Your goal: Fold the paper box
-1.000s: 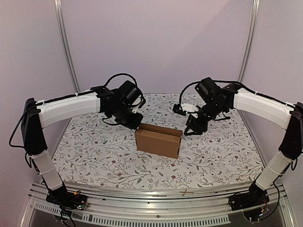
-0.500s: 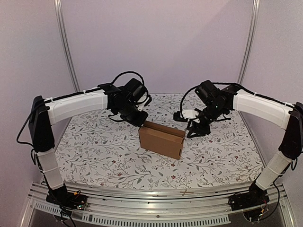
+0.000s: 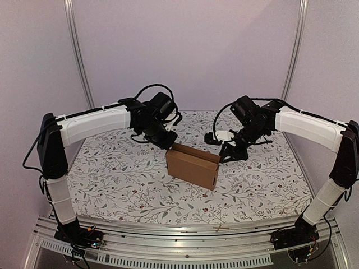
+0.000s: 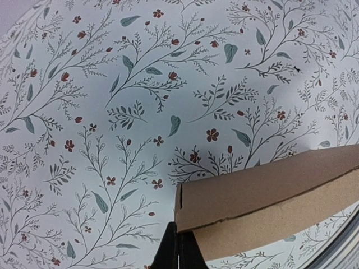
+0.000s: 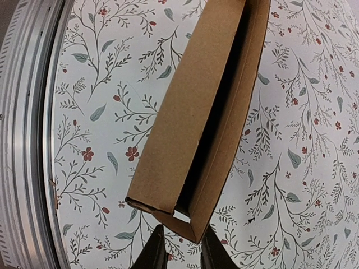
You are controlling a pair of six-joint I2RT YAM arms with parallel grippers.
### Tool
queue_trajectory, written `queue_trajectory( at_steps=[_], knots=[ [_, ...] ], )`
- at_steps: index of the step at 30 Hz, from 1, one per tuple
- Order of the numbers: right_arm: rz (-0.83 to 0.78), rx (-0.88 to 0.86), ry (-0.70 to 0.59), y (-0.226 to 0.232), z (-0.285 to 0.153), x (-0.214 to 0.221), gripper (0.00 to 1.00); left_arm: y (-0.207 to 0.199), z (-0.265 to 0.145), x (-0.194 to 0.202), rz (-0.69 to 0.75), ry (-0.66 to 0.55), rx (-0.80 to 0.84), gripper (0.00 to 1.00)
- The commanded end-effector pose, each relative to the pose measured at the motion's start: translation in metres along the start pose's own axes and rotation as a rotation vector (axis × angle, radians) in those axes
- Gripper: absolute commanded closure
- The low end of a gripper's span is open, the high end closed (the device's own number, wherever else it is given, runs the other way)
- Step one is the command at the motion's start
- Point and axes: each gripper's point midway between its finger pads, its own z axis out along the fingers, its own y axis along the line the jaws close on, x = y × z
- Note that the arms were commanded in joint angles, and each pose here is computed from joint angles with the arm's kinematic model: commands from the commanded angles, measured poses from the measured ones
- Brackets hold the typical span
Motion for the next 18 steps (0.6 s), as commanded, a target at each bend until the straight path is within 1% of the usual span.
queue_trajectory(
  at_steps=[1,4,18],
  knots=[
    [0.008,-0.039,-0.009,0.005,0.004,0.000,0.82,-0.010,0.006,0.002,0.029,0.016,0.014,1.00],
    [0.015,-0.044,-0.015,0.007,0.004,-0.001,0.84,-0.012,0.009,0.002,0.030,0.013,0.018,1.00],
    [-0.030,-0.075,-0.006,0.024,0.001,-0.002,0.83,-0.020,0.011,0.006,0.033,-0.011,0.024,1.00]
  ],
)
